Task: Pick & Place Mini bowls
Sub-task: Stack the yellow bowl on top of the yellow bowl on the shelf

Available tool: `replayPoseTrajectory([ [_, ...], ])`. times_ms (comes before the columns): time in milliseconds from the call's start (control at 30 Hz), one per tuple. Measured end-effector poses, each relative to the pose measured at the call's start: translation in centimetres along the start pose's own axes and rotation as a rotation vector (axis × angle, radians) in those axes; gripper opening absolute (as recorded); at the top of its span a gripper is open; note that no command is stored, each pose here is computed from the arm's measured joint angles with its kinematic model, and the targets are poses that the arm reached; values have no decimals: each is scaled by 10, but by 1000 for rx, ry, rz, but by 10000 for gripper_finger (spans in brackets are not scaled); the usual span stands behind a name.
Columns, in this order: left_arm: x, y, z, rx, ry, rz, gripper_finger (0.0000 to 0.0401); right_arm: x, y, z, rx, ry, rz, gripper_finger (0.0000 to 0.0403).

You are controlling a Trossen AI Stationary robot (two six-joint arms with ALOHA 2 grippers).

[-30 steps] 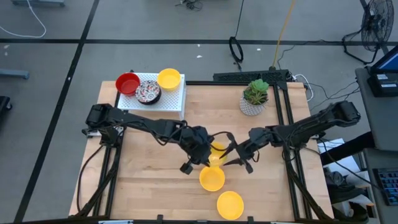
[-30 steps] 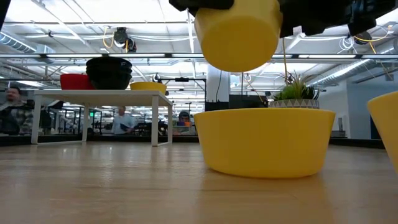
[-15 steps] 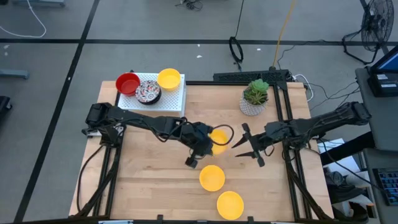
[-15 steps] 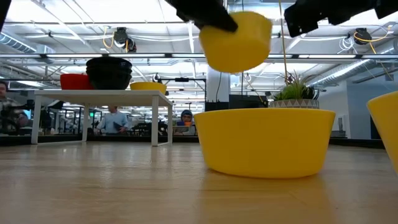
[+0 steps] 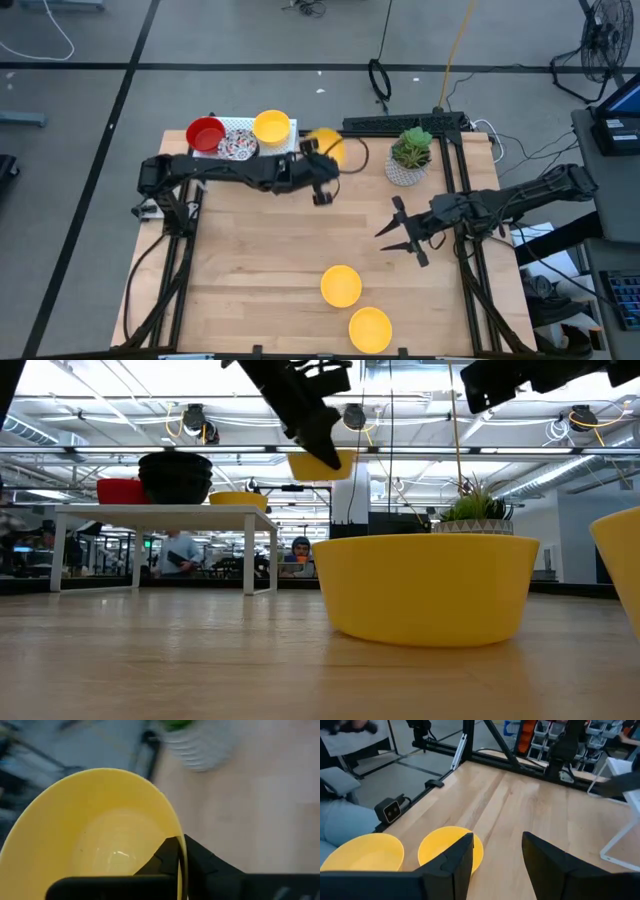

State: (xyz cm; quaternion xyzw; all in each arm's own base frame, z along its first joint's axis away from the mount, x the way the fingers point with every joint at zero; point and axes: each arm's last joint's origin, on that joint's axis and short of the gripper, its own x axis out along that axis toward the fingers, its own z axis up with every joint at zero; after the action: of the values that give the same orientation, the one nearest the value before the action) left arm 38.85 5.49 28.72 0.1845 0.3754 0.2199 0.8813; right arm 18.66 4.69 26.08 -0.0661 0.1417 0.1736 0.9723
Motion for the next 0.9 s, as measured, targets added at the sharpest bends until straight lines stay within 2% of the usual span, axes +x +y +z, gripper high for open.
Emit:
replayPoseTrajectory([
  [100,0,20,-4,50,52,132,24,0,0,-1,1,12,0,155],
  [167,-1,34,-6,42,69,211,27,0,0,-2,0,18,-4,155],
  [333,-7,76,-24,-93,161,294,15,0,0,-4,-3,38,-3,155],
  [533,-11,110,-52,-294,280,247,12,0,0,-6,-42,60,-1,155],
  [633,-10,119,-63,-334,338,210,22,0,0,-6,-73,60,-1,155],
  [767,-5,123,-72,-394,367,104,20,0,0,-6,-80,60,-1,155],
  [900,-4,125,-73,-404,364,91,8,0,0,-6,-78,61,-1,155],
])
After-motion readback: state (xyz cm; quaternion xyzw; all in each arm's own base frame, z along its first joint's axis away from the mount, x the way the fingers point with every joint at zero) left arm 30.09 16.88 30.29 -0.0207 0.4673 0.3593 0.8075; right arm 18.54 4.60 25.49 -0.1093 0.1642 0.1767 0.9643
